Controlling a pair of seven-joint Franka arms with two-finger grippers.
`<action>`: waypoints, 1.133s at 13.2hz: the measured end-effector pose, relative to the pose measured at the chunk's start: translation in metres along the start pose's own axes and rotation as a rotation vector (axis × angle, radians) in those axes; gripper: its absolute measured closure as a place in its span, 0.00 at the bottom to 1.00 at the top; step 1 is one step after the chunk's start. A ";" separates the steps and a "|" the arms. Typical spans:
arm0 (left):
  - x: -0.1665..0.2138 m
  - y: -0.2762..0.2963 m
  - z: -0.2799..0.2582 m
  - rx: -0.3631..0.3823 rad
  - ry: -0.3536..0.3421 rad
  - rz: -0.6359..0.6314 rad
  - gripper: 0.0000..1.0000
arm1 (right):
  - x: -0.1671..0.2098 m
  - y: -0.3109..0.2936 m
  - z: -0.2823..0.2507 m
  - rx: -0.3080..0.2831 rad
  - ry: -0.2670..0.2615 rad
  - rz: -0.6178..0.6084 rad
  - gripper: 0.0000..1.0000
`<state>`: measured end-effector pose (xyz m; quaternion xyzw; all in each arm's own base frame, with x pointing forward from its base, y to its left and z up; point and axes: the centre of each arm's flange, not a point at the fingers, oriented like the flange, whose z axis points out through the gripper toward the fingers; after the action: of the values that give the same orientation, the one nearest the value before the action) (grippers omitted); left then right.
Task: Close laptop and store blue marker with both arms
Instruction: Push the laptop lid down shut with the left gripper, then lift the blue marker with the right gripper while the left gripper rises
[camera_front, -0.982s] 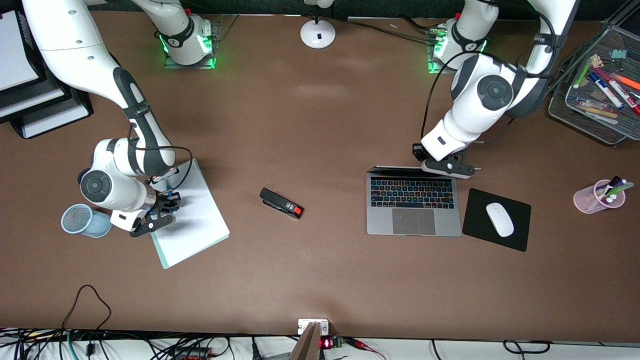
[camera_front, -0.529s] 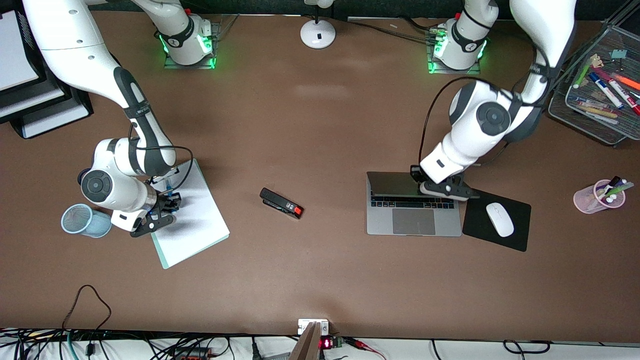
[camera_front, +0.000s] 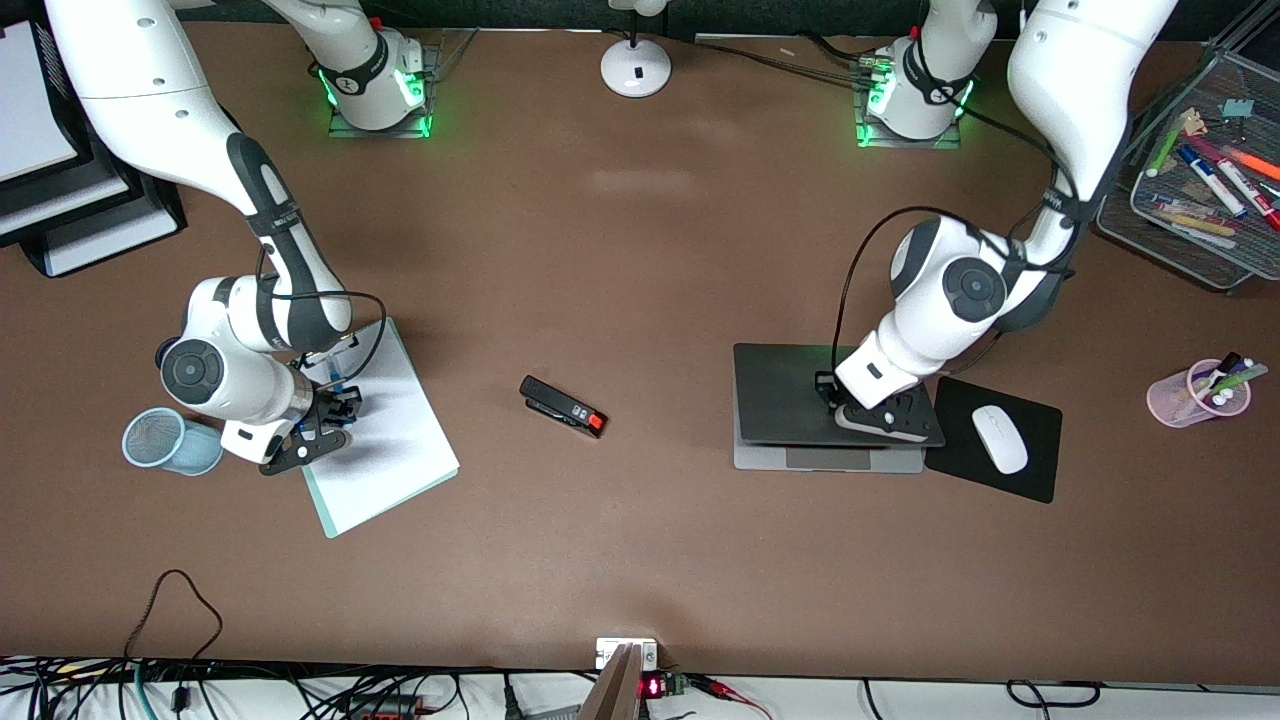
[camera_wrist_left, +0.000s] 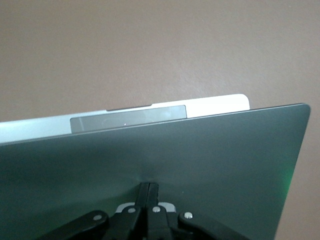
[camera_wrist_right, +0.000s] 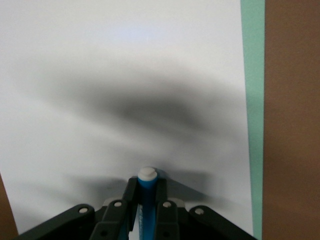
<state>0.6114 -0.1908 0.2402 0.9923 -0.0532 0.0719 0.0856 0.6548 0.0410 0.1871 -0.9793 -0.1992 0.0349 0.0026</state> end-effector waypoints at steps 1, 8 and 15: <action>0.000 -0.005 0.012 -0.005 0.011 -0.008 0.99 | 0.000 0.000 0.000 0.000 0.000 0.000 0.82; 0.005 -0.016 0.038 -0.003 0.038 0.002 0.99 | 0.007 -0.009 -0.024 -0.011 0.030 -0.016 0.82; 0.013 -0.014 0.018 0.016 0.011 0.011 0.99 | 0.009 -0.012 -0.169 -0.103 0.214 -0.224 0.82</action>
<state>0.6279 -0.1816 0.2219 0.9922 -0.0575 0.0785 0.0774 0.6699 0.0572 0.3553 -0.9479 -0.3074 -0.0803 -0.0228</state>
